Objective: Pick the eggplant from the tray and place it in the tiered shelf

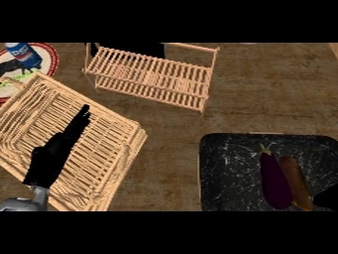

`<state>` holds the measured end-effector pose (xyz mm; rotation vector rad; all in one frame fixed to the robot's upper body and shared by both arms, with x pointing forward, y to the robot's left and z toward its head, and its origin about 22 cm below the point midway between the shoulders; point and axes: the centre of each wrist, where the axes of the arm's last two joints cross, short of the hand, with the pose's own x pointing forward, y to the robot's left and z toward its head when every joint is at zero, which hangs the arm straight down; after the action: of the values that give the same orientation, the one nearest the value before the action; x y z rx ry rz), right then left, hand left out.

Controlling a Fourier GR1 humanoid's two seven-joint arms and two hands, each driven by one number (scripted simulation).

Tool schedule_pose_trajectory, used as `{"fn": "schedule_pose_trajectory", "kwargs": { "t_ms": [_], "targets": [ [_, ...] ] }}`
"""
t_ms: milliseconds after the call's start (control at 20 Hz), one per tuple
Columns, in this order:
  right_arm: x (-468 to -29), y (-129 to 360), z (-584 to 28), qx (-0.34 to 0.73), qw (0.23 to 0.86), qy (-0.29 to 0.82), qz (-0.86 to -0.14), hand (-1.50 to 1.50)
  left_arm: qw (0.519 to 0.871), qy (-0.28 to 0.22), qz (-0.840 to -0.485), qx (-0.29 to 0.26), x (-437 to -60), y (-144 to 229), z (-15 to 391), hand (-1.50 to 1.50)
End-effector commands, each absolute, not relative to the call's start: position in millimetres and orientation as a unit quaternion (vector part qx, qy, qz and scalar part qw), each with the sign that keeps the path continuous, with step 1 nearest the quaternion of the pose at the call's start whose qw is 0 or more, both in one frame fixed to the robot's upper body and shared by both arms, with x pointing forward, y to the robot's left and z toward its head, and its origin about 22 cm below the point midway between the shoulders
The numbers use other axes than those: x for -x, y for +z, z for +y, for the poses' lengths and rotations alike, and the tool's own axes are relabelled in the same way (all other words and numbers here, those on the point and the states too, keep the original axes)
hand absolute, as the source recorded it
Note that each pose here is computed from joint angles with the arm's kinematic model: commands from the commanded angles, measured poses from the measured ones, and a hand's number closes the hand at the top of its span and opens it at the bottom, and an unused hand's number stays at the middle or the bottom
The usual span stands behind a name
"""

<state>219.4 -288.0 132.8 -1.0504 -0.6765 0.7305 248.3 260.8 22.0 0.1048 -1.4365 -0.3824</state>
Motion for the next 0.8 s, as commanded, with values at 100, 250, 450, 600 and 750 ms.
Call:
{"fn": "schedule_pose_trajectory", "kwargs": {
  "t_ms": [100, 250, 450, 600, 750],
  "targets": [
    [-243, 129, -241, 0.491, 0.765, 0.351, -0.226, -1.5, 0.772, -0.155, -0.616, -0.033, -252, -2, 258, 0.0],
    [-250, 111, -226, 0.467, 0.786, 0.352, -0.202, -1.5, 0.771, -0.158, -0.615, -0.038, -243, -11, 255, 0.0],
    [-266, 93, -222, 0.465, 0.799, 0.345, -0.164, -1.5, 0.775, -0.154, -0.612, -0.04, -246, 2, 251, 0.0],
    [-268, 74, -211, 0.466, 0.798, 0.352, -0.151, -1.5, 0.775, -0.152, -0.612, -0.051, -245, -8, 265, 0.0],
    [-273, 69, -201, 0.468, 0.792, 0.363, -0.147, -1.5, 0.778, -0.146, -0.609, -0.046, -238, -12, 256, 0.0]
  ]
}}
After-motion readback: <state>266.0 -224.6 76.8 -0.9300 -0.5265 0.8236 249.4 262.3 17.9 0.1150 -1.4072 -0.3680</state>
